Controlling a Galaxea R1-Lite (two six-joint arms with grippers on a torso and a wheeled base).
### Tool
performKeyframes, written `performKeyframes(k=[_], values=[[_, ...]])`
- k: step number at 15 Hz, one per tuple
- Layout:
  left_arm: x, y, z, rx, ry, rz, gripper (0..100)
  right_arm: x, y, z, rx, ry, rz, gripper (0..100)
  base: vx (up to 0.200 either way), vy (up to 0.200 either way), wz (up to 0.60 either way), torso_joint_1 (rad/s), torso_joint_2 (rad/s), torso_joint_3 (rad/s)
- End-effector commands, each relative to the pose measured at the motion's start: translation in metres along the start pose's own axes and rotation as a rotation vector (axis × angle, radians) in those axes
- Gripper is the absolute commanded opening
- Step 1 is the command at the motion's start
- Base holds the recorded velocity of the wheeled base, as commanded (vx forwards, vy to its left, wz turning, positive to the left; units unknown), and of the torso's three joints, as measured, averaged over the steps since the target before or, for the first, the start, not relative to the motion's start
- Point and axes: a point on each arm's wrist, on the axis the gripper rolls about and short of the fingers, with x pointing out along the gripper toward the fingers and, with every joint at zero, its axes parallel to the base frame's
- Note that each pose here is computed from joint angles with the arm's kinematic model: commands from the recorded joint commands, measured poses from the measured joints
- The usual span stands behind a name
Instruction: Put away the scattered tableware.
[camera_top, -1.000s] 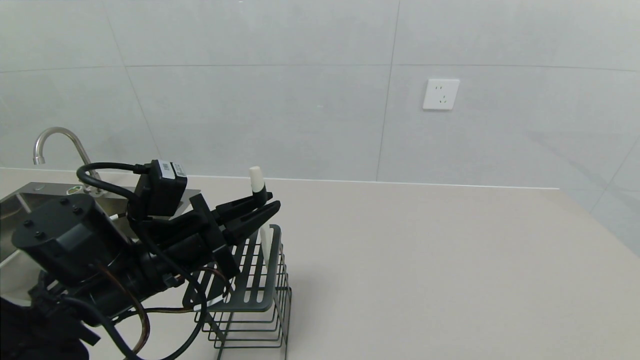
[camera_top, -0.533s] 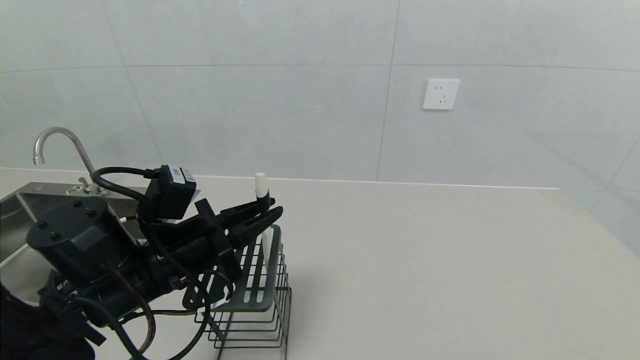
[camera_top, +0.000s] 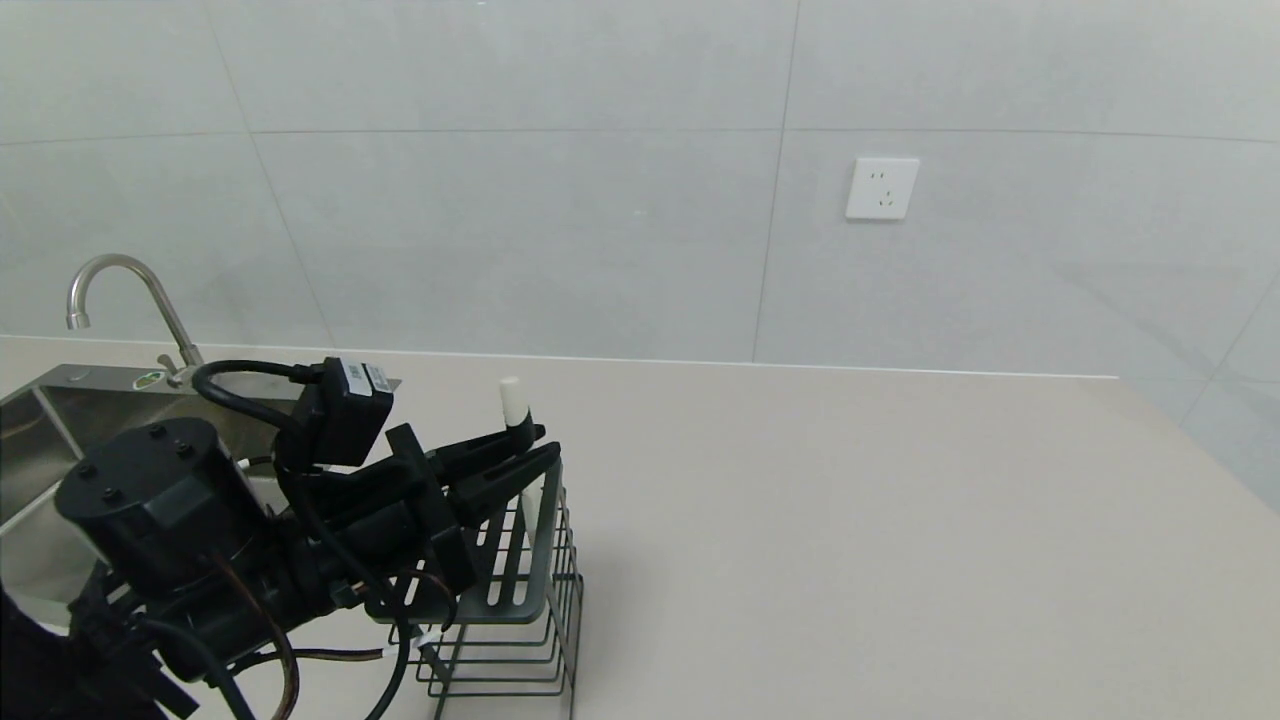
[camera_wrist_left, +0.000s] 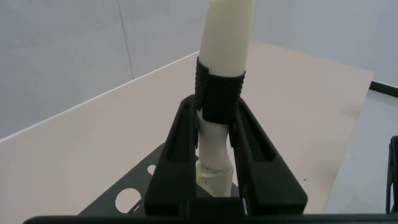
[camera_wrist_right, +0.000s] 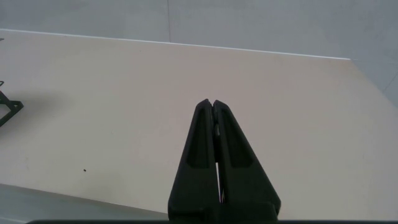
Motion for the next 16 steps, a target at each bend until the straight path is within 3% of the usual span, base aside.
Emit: performKeyframes(k=[1, 2, 5, 9, 12, 16], values=[[-0.002, 0.000, -0.002, -0.004, 0.010, 0.003, 0, 0.000, 0.000, 0.000, 0.000, 0.001, 0.000, 0, 0.000, 0.000, 0.00, 0.000, 0.00, 0.000], [-0.002, 0.000, -0.002, -0.005, 0.011, 0.003, 100, 0.000, 0.000, 0.000, 0.000, 0.001, 0.000, 0, 0.000, 0.000, 0.00, 0.000, 0.00, 0.000], [-0.002, 0.001, 0.001, -0.005, -0.002, 0.006, 100, 0.000, 0.000, 0.000, 0.000, 0.001, 0.000, 0, 0.000, 0.000, 0.00, 0.000, 0.00, 0.000], [-0.018, -0.008, 0.019, 0.030, -0.063, 0.003, 100, 0.000, 0.000, 0.000, 0.000, 0.001, 0.000, 0, 0.000, 0.000, 0.00, 0.000, 0.00, 0.000], [-0.026, -0.009, 0.005, 0.003, -0.002, 0.019, 100, 0.000, 0.000, 0.000, -0.002, 0.001, 0.000, 0, 0.000, 0.000, 0.00, 0.000, 0.00, 0.000], [-0.012, 0.000, -0.002, -0.009, 0.016, 0.023, 100, 0.000, 0.000, 0.000, -0.002, 0.001, 0.000, 0, 0.000, 0.000, 0.00, 0.000, 0.00, 0.000]])
